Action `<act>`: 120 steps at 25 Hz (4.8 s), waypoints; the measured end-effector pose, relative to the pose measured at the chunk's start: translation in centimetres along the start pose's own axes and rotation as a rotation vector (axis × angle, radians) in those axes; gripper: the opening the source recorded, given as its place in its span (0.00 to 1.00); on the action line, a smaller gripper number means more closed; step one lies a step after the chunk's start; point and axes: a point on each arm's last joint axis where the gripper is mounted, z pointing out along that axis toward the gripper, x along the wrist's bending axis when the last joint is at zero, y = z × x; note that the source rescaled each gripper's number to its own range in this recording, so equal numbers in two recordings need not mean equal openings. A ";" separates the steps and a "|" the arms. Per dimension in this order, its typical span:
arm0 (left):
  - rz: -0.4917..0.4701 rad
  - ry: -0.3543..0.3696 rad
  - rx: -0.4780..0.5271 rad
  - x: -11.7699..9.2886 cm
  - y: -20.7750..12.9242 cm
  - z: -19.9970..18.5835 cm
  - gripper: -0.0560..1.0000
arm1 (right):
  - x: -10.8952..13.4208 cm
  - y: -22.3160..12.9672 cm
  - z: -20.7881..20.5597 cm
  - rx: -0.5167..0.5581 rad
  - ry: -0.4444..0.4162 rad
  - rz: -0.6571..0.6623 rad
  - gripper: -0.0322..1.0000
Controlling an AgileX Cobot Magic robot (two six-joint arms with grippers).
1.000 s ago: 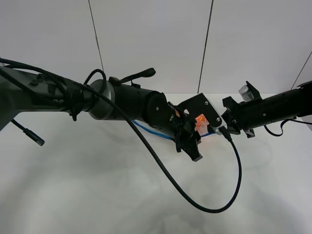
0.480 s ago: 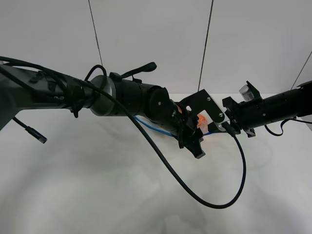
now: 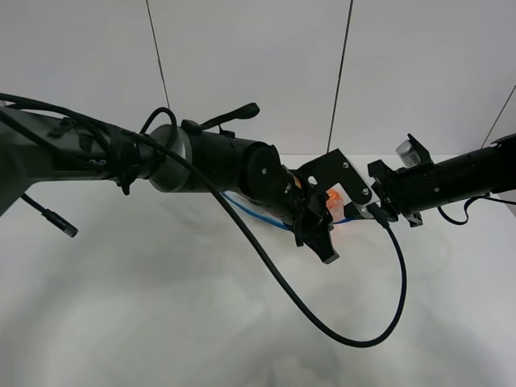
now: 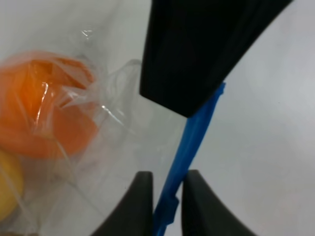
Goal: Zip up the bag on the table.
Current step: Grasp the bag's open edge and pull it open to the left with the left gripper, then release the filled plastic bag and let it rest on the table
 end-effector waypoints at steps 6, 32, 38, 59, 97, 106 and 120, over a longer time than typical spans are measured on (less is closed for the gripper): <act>0.004 -0.003 0.003 0.0 0.0 0.0 0.05 | 0.0 0.0 0.0 0.000 -0.001 -0.003 0.03; 0.348 0.126 0.363 1.7 -2.7 -0.7 0.05 | 0.0 0.1 0.0 -0.009 0.003 -0.012 0.03; 0.165 0.179 0.365 4.6 -4.1 -1.1 0.05 | 0.1 0.1 0.0 -0.016 0.007 -0.006 0.03; -0.241 0.303 0.351 14.3 -8.9 -6.5 0.05 | 0.5 0.4 0.2 -0.035 0.024 0.004 0.03; -0.468 0.410 0.441 18.0 -13.2 -8.9 0.53 | -0.3 0.0 0.0 0.013 -0.042 -0.048 0.03; -0.597 0.436 0.573 20.1 -17.2 -11.3 0.57 | -0.4 -0.1 0.0 0.018 -0.049 -0.054 0.03; -1.063 0.350 0.748 22.1 -25.6 -17.2 0.62 | -0.6 -0.1 0.0 0.022 -0.069 -0.064 0.03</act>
